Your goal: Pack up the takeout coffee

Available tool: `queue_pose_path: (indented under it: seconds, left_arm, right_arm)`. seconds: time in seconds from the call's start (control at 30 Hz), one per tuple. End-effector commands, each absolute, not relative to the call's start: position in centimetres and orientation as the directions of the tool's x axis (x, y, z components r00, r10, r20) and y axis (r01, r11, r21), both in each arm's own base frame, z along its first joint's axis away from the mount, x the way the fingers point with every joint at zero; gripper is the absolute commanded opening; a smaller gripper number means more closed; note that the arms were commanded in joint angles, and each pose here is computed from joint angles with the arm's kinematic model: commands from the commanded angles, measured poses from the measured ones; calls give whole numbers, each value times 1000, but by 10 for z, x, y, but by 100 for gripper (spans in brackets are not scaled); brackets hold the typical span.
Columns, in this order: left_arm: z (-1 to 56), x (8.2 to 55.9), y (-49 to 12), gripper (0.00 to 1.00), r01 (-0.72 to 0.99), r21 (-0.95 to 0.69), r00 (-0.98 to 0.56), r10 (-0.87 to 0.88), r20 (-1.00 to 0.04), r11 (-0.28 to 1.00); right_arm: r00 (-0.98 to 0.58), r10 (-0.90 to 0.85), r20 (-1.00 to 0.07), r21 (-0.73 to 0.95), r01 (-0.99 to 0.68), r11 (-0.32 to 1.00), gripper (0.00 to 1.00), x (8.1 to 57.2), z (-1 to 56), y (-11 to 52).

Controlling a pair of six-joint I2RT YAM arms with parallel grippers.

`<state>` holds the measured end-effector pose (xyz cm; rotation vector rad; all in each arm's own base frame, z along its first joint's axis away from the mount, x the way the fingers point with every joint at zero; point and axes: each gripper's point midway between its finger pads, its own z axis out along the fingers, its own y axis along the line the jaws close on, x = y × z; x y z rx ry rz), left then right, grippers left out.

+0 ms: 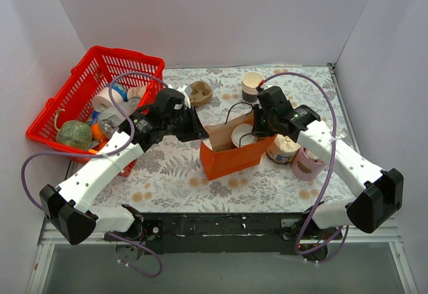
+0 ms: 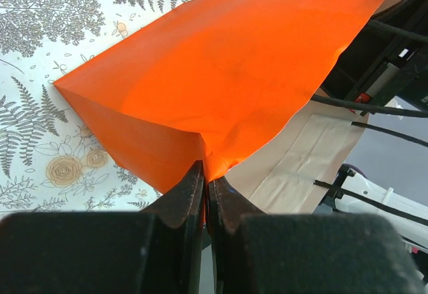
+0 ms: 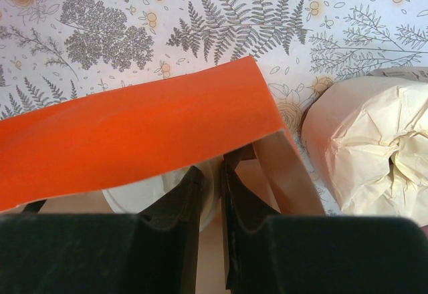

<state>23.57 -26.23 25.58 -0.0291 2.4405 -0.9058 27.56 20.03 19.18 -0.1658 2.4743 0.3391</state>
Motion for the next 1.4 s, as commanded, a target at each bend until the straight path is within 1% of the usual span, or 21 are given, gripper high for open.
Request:
queue_pose_path:
  seconds: [0.0,0.1,0.27,0.4,0.6,0.7,0.87,0.93,1.2,1.37]
  left_arm:
    - [258,224,-266,4,189,-628,-866,-174,-468,755]
    - [256,222,-267,4,185,-632,-867,-177,-465,753]
    - [250,225,-265,1,140,-625,-869,-207,-449,768]
    - [256,231,-261,1,76,-643,-849,-289,-443,762]
    - [261,230,-259,1,67,-653,-841,-309,-443,755]
    - [263,232,-261,1,64,-663,-839,-319,-440,746]
    - [270,233,-262,2,76,-678,-829,-332,-451,731]
    - [270,232,-263,2,79,-681,-830,-330,-449,728]
    - [265,229,-264,2,84,-683,-840,-318,-440,725]
    - [263,228,-260,2,76,-675,-836,-322,-443,734]
  right_arm:
    - [-822,-41,-568,180,-172,969,6,273,178,198]
    - [-784,-24,-621,203,-190,960,6,279,197,204]
    - [-732,-68,-678,214,-285,934,6,273,226,230]
    - [-726,-48,-686,206,-256,944,7,272,228,234]
    - [-688,-34,-725,197,-253,947,7,277,248,240]
    - [-698,-46,-715,224,-291,930,7,273,246,253]
    - [-741,-67,-668,222,-284,933,7,263,213,254]
    - [-750,-67,-658,234,-288,929,7,261,208,257]
    - [-787,-76,-613,221,-264,939,7,260,189,253]
    - [-790,-46,-611,206,-215,955,7,267,183,237]
